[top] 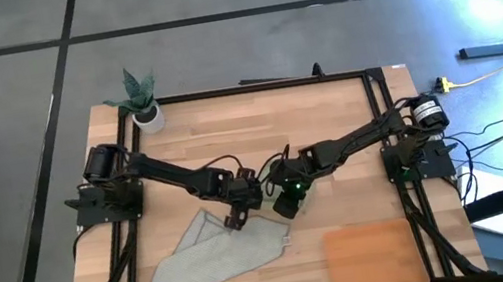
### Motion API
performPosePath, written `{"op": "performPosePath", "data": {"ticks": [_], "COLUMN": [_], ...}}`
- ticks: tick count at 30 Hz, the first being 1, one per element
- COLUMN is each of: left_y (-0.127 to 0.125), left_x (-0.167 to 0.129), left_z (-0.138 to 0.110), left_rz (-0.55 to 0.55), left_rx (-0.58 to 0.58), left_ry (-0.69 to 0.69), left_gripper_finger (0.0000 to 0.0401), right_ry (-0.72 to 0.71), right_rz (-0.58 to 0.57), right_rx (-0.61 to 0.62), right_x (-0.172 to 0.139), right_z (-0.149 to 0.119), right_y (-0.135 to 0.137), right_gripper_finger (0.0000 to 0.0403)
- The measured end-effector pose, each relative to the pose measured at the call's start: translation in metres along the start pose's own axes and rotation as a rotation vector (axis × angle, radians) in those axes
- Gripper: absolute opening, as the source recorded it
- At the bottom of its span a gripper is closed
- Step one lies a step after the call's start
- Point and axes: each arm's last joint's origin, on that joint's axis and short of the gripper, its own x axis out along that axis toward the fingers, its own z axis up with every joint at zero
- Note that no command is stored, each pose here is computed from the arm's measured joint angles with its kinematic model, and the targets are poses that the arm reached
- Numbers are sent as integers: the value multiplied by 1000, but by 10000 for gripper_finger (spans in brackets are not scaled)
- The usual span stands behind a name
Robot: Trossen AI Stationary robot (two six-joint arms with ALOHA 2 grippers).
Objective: Roll microfiber towels into tight, uniform cylinder then place into a basket
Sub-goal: Roll the green microfiber towel
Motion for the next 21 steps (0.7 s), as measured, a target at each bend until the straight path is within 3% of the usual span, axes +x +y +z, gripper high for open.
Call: {"op": "performPosePath", "data": {"ticks": [7, 17, 21], "left_y": [0, 17, 23], "left_x": [-11, -31, -38], "left_z": [-3, 10, 15], "left_rz": [-71, -210, -216], "left_rx": [16, 14, 0], "left_ry": [52, 67, 71], "left_gripper_finger": [1, 0, 0], "right_ry": [-11, 2, 8], "right_rz": [4, 1, -6], "right_rx": [21, 31, 12], "right_x": [0, 1, 0], "right_z": [1, -4, -5], "right_y": [1, 5, 10], "right_gripper_finger": [5, 5, 6]}}
